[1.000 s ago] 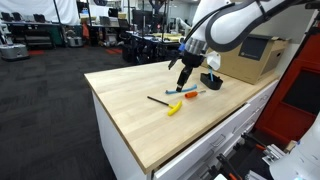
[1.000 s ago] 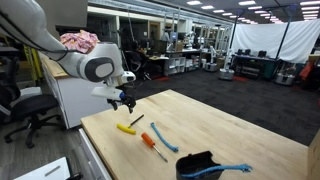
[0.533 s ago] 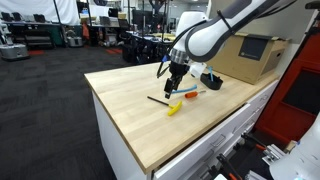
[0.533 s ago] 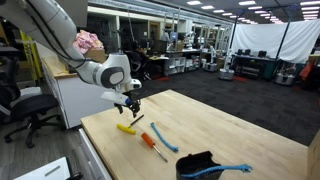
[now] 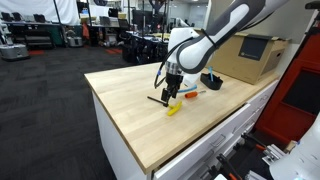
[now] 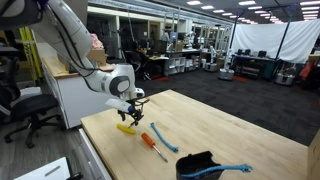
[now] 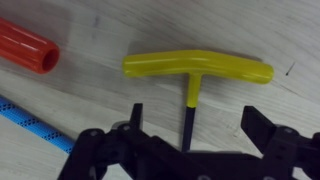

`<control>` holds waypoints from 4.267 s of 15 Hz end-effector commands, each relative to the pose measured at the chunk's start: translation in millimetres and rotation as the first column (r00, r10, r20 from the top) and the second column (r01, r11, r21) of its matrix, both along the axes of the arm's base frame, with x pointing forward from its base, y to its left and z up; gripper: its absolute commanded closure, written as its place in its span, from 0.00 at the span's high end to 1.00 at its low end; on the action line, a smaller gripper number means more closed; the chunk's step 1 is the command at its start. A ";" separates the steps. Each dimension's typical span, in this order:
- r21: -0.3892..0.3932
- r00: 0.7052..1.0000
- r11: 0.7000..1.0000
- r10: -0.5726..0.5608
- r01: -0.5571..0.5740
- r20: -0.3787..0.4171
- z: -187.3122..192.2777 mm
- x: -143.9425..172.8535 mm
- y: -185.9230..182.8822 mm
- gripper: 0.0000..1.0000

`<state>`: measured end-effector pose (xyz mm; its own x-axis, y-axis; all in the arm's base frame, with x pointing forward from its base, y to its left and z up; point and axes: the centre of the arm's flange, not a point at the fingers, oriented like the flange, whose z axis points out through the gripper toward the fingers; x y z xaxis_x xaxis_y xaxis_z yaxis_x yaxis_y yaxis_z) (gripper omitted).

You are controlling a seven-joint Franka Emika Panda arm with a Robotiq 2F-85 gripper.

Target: Put the yellow object inside the black bowl

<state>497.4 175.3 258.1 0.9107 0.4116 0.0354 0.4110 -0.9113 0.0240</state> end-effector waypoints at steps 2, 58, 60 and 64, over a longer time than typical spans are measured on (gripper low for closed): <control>-0.015 0.998 1.000 -0.016 0.015 -0.054 -19.4 14.8 -0.9 1.00; -0.186 0.698 0.771 -0.632 0.609 -0.336 129.8 -20.3 -342.8 0.03; -0.176 0.686 0.760 -0.643 0.625 -0.341 125.1 -14.0 -346.4 0.03; -0.173 0.619 0.701 -0.699 0.692 -0.358 116.7 10.5 -359.7 0.03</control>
